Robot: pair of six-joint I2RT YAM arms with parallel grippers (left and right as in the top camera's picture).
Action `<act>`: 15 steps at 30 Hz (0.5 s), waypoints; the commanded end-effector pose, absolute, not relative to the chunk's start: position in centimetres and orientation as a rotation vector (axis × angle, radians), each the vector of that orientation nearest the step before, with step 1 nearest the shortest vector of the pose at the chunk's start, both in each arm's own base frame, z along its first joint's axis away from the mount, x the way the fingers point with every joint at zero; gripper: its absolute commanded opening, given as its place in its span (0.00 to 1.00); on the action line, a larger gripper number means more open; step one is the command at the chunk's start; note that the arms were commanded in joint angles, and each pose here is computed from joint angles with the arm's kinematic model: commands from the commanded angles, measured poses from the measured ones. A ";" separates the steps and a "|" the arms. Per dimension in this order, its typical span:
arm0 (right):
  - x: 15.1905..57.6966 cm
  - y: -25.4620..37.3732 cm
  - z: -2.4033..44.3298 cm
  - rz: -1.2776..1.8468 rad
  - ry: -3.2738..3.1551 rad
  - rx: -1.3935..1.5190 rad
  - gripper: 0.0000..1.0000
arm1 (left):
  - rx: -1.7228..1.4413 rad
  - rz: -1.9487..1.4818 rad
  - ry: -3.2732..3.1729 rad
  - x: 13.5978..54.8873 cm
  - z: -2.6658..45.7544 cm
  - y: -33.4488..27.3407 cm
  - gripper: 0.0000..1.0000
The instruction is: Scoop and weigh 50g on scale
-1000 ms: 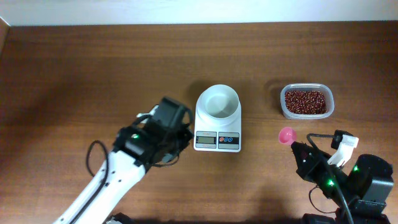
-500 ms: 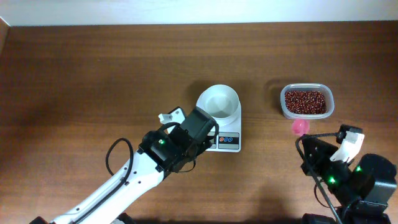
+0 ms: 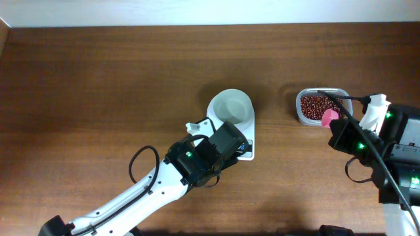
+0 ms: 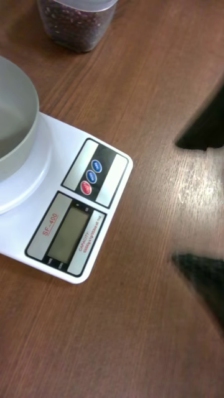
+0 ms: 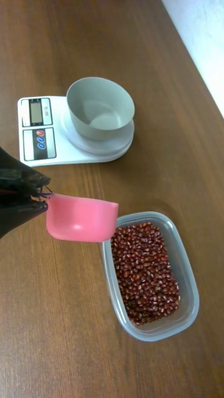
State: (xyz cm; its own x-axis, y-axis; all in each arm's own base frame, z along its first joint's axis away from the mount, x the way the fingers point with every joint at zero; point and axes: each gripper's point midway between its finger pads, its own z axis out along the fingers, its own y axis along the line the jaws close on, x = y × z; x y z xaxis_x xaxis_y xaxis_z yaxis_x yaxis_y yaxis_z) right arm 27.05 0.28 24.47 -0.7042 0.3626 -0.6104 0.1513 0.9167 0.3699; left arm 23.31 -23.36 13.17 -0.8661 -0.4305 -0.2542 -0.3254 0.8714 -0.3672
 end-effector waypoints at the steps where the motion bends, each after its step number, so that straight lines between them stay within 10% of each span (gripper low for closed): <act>1: 26.9 -0.6 25.7 0.320 2.320 0.367 0.04 | -0.560 -0.427 2.710 23.4 12.9 -23.2 0.99; 15: 28.9 -5.4 20.8 0.010 2.462 0.525 0.04 | -0.560 -0.428 2.709 23.4 12.9 -23.2 0.99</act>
State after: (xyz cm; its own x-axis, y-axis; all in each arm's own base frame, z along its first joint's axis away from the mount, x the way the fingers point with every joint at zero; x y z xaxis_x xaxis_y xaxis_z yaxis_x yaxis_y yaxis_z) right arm 28.29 -4.55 20.96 -0.7288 0.3763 -0.5721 0.3497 0.9228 0.1616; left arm 23.31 -23.37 13.15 -0.8658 -0.4316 -0.2531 -0.3268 0.8709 -0.3670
